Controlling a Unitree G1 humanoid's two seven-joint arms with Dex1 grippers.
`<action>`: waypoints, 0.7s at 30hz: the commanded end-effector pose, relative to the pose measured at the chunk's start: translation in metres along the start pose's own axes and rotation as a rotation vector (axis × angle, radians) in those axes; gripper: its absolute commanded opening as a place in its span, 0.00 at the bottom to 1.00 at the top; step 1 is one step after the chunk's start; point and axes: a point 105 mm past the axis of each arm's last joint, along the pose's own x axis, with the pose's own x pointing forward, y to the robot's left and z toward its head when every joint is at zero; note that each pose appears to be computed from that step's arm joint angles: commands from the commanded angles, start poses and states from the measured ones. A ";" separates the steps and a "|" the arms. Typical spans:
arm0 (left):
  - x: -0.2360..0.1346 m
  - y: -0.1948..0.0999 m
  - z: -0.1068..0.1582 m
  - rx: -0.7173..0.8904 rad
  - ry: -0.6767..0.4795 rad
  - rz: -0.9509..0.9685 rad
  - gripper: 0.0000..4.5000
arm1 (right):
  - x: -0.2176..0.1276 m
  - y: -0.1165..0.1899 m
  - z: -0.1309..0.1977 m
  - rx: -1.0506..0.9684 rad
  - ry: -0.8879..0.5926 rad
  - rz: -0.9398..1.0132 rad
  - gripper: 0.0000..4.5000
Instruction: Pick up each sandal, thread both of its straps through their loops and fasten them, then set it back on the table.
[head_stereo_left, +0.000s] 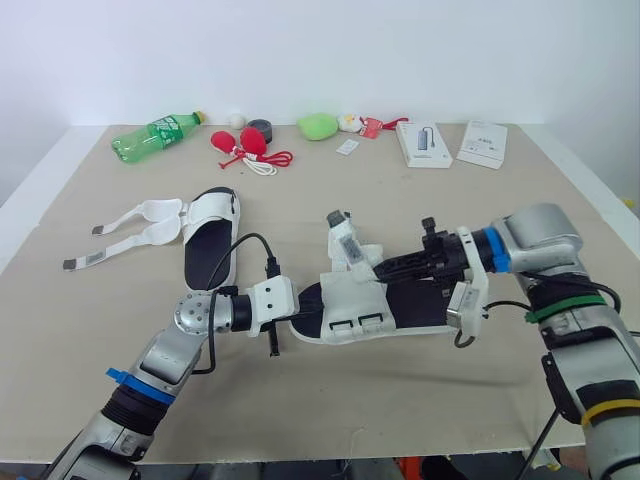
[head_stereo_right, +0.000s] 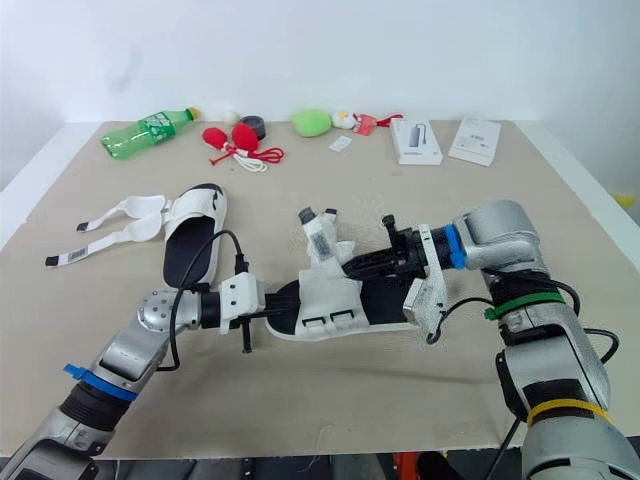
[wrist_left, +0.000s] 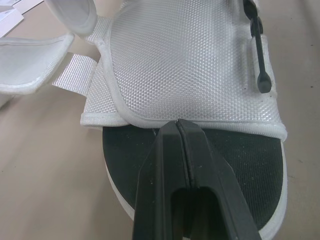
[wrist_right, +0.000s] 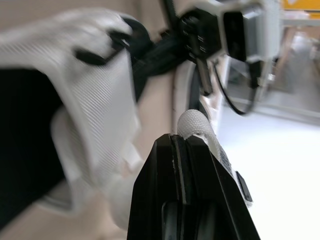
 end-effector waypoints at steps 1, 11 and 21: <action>-0.002 0.001 -0.002 0.001 0.011 -0.001 0.00 | -0.005 -0.012 -0.001 -0.056 0.032 -0.044 0.02; -0.002 0.001 -0.002 0.002 0.014 -0.007 0.00 | -0.008 -0.019 -0.008 -0.113 0.099 -0.069 0.02; -0.002 0.002 -0.002 0.003 0.016 -0.005 0.00 | -0.005 -0.004 -0.008 -0.071 0.047 -0.066 0.02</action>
